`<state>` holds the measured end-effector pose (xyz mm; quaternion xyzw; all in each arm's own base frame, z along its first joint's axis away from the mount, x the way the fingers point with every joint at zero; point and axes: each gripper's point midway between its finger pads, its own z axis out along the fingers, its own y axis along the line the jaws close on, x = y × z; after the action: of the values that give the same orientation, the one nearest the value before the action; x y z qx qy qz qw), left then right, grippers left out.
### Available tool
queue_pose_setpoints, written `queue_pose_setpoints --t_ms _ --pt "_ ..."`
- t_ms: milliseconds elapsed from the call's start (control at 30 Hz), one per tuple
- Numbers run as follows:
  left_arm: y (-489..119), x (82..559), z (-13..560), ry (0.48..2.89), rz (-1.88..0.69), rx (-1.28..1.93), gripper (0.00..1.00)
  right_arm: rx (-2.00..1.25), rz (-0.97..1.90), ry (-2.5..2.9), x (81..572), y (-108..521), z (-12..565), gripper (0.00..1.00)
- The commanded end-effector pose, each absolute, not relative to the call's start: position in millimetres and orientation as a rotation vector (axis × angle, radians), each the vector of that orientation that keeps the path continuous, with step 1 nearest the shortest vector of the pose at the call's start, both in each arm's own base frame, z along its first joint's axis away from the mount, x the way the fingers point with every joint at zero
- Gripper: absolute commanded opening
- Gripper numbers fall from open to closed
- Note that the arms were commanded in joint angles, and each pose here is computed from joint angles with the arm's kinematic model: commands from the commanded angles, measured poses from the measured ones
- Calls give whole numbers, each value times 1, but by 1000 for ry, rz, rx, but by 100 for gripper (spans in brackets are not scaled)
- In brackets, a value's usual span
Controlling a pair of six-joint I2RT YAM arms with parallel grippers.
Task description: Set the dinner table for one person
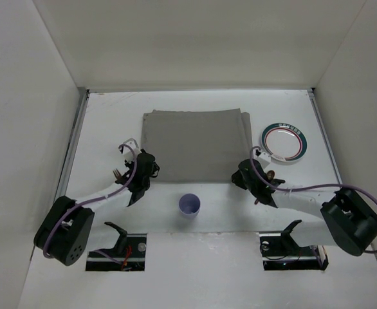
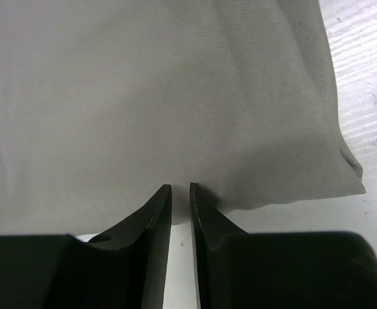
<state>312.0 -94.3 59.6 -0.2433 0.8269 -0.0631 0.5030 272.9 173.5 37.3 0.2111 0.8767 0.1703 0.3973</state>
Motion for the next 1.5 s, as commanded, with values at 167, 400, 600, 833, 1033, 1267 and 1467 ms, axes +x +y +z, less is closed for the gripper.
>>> queue_pose_setpoints --t_ms 167,400,600,833,1033,1267,1467 --pt "-109 334 114 1860 -270 -559 32 629 574 2100 272 174 90 34" --pt "-139 333 151 1762 -416 -476 32 776 451 1798 306 96 161 59" --pt "-139 319 146 1682 -489 -472 31 1037 377 1635 317 17 160 61" --pt "-131 314 153 1628 -510 -478 33 1264 205 1545 321 -49 133 62" --pt "-129 316 148 1639 -503 -488 34 1376 137 1544 337 -77 103 55" --pt "-127 316 145 1642 -512 -503 35 1435 148 1562 347 -91 83 50" --pt "-132 318 139 1663 -513 -496 35 1444 198 1604 363 -90 65 44"
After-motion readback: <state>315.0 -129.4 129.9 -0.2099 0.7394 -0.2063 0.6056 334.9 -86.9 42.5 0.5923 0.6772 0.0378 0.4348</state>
